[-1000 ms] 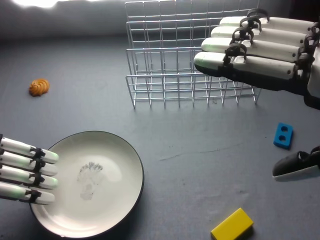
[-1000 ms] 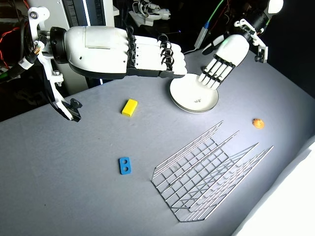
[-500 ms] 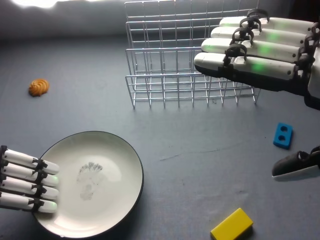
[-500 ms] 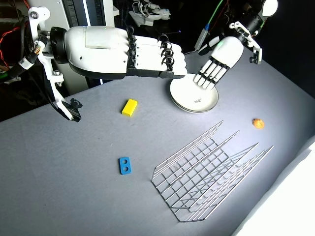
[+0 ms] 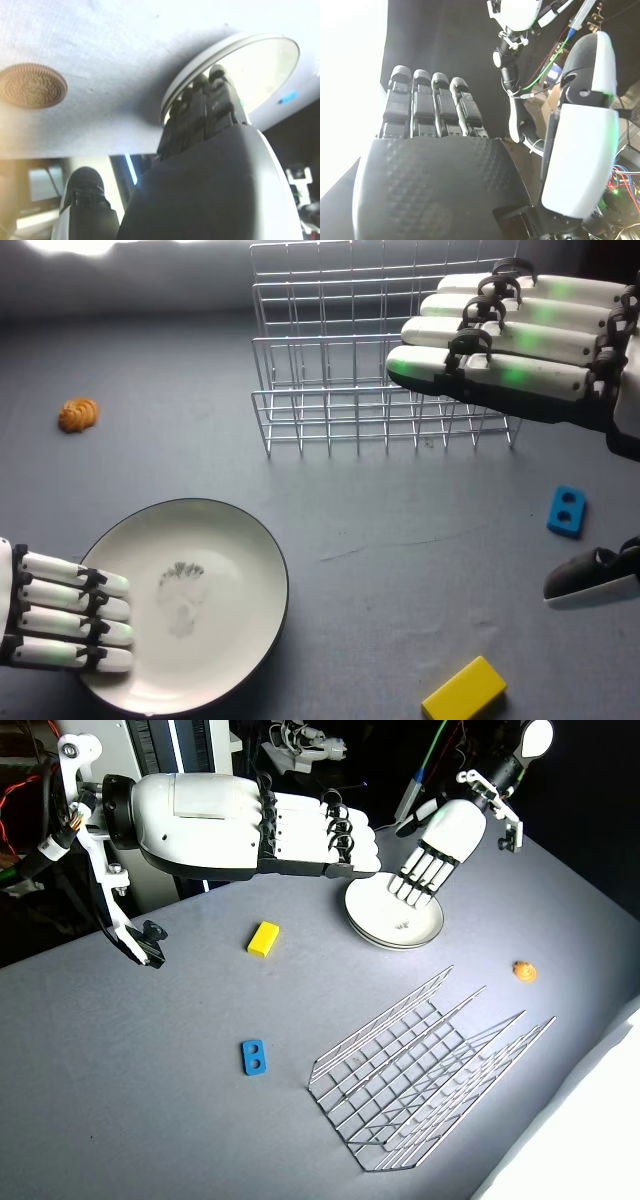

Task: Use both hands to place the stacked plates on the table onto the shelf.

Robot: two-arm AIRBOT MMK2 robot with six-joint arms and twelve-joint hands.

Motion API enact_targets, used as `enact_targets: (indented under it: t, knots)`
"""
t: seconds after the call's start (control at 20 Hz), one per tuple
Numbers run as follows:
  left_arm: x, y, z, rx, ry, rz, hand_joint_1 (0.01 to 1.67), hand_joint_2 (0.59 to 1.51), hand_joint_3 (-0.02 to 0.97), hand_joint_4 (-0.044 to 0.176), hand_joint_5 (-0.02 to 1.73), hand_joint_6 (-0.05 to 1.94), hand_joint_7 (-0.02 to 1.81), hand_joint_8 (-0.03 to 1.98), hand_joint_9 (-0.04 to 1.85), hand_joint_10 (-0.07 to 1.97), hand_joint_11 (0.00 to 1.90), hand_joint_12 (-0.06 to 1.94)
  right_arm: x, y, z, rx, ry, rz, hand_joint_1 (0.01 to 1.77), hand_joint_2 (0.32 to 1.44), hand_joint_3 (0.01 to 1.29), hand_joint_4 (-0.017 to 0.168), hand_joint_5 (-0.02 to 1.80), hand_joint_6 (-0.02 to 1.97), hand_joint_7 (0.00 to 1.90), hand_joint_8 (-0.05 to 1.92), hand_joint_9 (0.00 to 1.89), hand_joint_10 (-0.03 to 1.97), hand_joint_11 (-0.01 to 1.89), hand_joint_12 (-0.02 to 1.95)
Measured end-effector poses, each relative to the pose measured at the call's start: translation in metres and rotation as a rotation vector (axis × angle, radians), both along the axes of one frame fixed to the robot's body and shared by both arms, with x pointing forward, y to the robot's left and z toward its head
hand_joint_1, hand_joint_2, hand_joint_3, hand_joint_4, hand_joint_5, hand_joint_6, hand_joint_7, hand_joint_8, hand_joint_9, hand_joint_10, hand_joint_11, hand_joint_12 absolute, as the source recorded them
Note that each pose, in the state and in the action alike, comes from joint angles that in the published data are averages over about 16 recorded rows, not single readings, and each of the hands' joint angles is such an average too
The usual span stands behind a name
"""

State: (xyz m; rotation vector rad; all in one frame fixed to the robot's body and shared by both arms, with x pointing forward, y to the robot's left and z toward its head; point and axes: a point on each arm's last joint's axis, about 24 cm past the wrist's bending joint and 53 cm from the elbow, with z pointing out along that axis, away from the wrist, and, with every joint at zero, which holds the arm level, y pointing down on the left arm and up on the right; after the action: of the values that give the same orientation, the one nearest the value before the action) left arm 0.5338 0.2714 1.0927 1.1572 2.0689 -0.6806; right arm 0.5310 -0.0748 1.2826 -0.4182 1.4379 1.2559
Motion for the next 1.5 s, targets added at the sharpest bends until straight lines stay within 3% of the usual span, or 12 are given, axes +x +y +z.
enact_targets:
  t: [0.3,0.7,0.9,1.15,1.5]
  knots:
    - [-0.007,-0.018,-0.003,-0.044,0.029,0.018,0.02,1.058,0.015,-0.008,-0.01,-0.02,0.0,-0.01,0.01,0.01,0.02,-0.01,-0.001,0.001,-0.002,-0.005,-0.001,0.003,0.85,0.8,0.02,-0.003,0.02,0.02,0.01,0.01,0.02,0.0,0.02,0.02]
    - [-0.014,-0.052,-0.002,-0.138,0.066,0.063,0.02,1.063,0.016,-0.009,-0.01,-0.03,0.0,-0.02,-0.01,0.01,0.01,-0.01,-0.003,0.005,-0.006,-0.02,-0.005,0.013,0.85,0.8,0.02,-0.003,0.02,0.02,0.01,0.01,0.02,0.0,0.02,0.09]
    - [-0.013,-0.06,0.0,-0.172,0.076,0.086,0.02,1.063,0.016,-0.008,-0.01,-0.02,0.0,-0.01,0.0,0.0,0.01,-0.01,-0.005,0.009,-0.01,-0.03,-0.008,0.022,0.86,0.81,0.01,-0.003,0.02,0.02,0.01,0.01,0.02,0.0,0.02,0.12]
    - [-0.003,-0.055,0.008,-0.194,0.058,0.118,0.02,1.062,0.016,-0.005,0.0,-0.01,0.01,-0.01,0.01,0.01,0.01,-0.01,-0.007,0.014,-0.015,-0.044,-0.011,0.034,0.88,0.81,0.02,-0.003,0.02,0.02,0.01,0.01,0.02,0.0,0.02,0.13]
    - [0.018,-0.027,0.021,-0.165,0.001,0.155,0.02,1.06,0.015,-0.002,0.02,0.01,0.02,-0.01,0.02,0.01,0.01,-0.01,-0.009,0.02,-0.022,-0.059,-0.014,0.046,0.89,0.82,0.02,-0.003,0.02,0.02,0.01,0.01,0.02,0.0,0.02,0.1]
